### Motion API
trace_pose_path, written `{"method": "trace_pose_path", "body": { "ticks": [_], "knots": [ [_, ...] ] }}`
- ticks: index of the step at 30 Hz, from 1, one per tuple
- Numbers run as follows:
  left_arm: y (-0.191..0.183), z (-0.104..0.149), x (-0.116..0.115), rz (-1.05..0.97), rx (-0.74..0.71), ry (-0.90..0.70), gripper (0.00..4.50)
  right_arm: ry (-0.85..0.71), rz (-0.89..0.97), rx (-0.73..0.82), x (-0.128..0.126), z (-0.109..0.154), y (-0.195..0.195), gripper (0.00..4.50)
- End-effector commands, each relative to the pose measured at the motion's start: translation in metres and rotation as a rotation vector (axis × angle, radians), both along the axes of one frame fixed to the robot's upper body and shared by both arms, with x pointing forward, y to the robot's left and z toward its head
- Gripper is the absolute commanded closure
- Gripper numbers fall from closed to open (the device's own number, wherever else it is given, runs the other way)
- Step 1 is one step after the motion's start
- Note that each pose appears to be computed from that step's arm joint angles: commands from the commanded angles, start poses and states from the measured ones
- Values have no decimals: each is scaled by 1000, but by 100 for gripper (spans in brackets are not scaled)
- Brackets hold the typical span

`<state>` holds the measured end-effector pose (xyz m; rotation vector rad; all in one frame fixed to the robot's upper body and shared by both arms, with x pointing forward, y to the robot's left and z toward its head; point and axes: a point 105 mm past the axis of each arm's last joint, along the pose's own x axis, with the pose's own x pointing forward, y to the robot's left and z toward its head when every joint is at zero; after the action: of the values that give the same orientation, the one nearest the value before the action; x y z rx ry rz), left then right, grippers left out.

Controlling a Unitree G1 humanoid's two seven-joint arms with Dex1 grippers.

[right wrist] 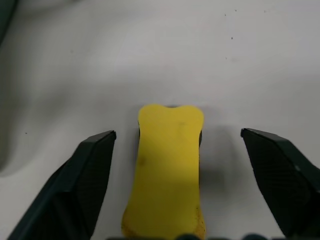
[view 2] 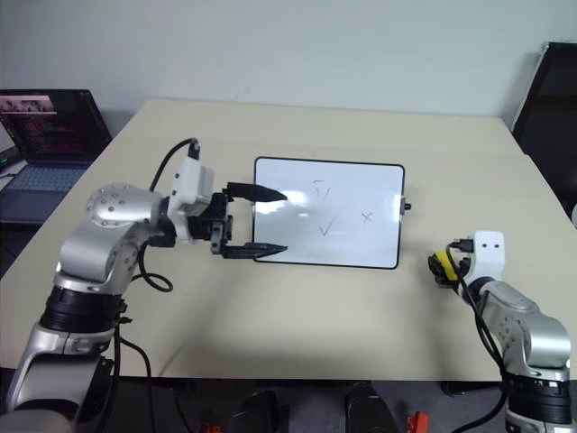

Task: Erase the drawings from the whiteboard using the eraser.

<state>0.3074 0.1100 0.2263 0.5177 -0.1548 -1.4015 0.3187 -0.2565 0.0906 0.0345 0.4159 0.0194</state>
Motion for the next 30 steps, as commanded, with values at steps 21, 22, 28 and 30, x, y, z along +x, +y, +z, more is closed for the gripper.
{"method": "trace_pose_path", "body": {
  "ticks": [21,22,28,30],
  "knots": [
    [26,-43,-18,316,-70,166,0,-318,183,32,-36,46,52,332],
    [25,-48,-20,334,-79,182,0,-341,201,34,-39,47,58,332],
    [37,-58,-13,478,-157,172,0,-432,298,12,-45,52,94,332],
    [41,-58,-10,499,-159,156,0,-441,346,4,-42,54,105,332]
  ]
}}
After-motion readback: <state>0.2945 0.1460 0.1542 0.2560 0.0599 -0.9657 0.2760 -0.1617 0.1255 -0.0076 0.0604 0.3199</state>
